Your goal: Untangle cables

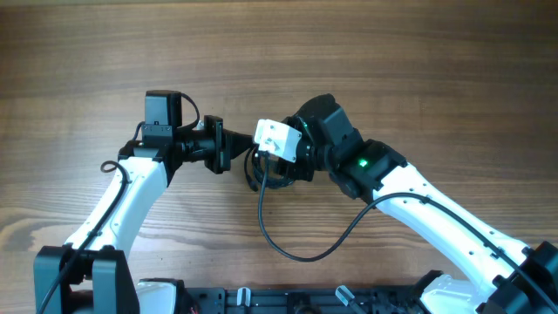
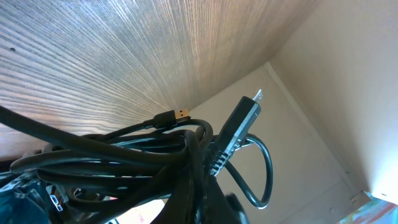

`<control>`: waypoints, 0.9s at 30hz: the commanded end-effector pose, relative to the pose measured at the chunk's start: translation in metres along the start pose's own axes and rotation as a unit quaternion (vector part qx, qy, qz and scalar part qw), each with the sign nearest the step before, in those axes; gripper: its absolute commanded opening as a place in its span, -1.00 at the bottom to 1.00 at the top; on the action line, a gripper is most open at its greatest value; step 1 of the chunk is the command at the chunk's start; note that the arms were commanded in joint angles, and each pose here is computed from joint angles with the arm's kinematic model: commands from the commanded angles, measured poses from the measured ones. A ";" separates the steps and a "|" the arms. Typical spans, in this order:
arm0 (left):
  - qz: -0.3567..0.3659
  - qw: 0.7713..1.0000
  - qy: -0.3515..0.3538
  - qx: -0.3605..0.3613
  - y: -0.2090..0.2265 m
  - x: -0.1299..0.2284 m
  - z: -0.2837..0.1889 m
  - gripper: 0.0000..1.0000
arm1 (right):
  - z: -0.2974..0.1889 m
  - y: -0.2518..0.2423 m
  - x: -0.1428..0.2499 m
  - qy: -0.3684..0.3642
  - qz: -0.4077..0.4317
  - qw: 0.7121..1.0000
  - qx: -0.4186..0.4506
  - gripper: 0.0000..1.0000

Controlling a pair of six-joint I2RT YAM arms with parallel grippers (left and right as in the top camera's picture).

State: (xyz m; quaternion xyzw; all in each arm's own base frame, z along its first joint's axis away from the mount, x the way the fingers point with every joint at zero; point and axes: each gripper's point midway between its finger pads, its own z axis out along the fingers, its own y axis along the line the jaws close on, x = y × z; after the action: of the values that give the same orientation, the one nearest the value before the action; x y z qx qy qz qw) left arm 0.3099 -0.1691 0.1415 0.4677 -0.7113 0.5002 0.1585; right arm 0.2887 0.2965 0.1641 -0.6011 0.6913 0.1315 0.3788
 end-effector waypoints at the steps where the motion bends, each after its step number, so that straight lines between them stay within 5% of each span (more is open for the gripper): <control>1: 0.012 1.000 0.018 0.005 -0.002 0.008 -0.003 -0.92 | 0.001 -0.001 0.011 0.024 0.002 1.000 0.008 0.16; 3: 0.012 1.000 0.018 0.005 -0.002 0.008 -0.003 -0.92 | 0.002 -0.005 0.019 0.041 0.003 0.999 0.024 -0.04; 7: 0.014 1.000 0.016 0.006 -0.002 0.008 -0.002 -0.92 | 0.002 -0.002 -0.002 -0.009 -0.002 1.000 0.007 -0.75; 18: 0.043 0.998 -0.043 0.007 -0.004 -0.013 -0.003 -0.92 | -0.008 0.040 -0.035 -0.104 -0.004 0.988 -0.117 -0.91; 27: 0.078 0.984 -0.163 -0.001 -0.005 -0.053 -0.012 -0.92 | -0.086 0.100 -0.082 -0.259 -0.009 0.914 -0.313 -0.92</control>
State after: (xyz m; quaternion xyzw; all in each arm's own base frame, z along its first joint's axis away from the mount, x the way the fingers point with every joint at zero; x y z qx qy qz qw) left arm 0.3099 -0.1664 0.1332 0.4487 -0.7418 0.4848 0.1157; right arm 0.2409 0.3174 0.1835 -0.6242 0.6261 0.3000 0.3582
